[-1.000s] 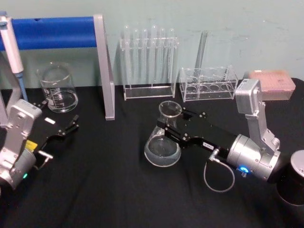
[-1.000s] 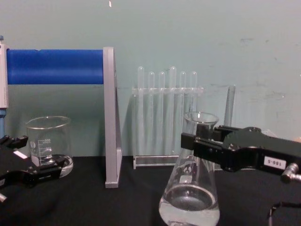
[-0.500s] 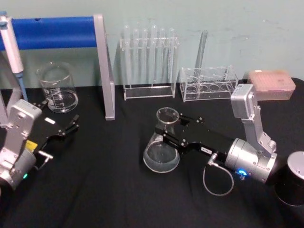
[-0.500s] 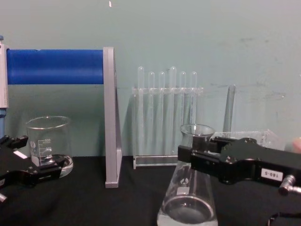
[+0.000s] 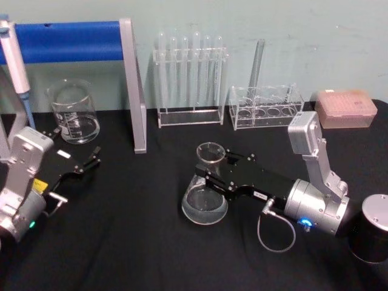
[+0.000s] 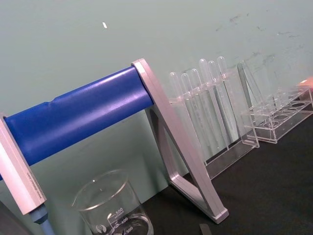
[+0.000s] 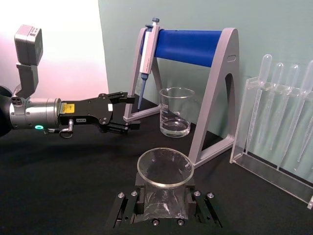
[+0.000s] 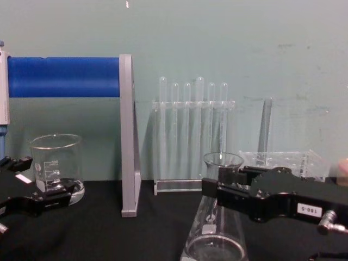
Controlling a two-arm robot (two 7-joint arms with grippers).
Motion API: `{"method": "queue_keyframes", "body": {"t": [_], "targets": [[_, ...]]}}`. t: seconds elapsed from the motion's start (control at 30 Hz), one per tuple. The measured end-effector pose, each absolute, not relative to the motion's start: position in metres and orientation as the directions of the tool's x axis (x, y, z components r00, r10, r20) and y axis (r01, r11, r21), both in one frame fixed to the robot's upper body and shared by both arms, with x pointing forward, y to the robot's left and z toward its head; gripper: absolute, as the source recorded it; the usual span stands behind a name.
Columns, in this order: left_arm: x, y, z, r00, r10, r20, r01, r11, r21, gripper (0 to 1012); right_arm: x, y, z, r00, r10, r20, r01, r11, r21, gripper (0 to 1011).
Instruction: Grasp the erlenmeyer flask with one hand, shake it three times, then place it back.
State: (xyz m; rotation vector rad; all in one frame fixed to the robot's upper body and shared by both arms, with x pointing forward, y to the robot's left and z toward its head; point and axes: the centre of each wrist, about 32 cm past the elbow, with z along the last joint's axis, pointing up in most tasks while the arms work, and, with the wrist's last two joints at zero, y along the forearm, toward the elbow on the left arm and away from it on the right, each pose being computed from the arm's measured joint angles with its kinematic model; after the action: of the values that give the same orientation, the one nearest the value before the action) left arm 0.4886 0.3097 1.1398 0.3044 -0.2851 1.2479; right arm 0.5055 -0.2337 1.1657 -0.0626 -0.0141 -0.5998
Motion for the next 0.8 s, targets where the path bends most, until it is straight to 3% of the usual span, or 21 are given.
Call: {"method": "queue_keyframes", "body": {"t": [0.8], "targets": [[0.4886,0.3097,1.1398,0.292,0.880,0.374,-0.955,0.287,0.070,1001,0.5096,-0.2305,1.1569,0.834,-0.552,0.021,0.551,0.830,-0.085,456]]}}
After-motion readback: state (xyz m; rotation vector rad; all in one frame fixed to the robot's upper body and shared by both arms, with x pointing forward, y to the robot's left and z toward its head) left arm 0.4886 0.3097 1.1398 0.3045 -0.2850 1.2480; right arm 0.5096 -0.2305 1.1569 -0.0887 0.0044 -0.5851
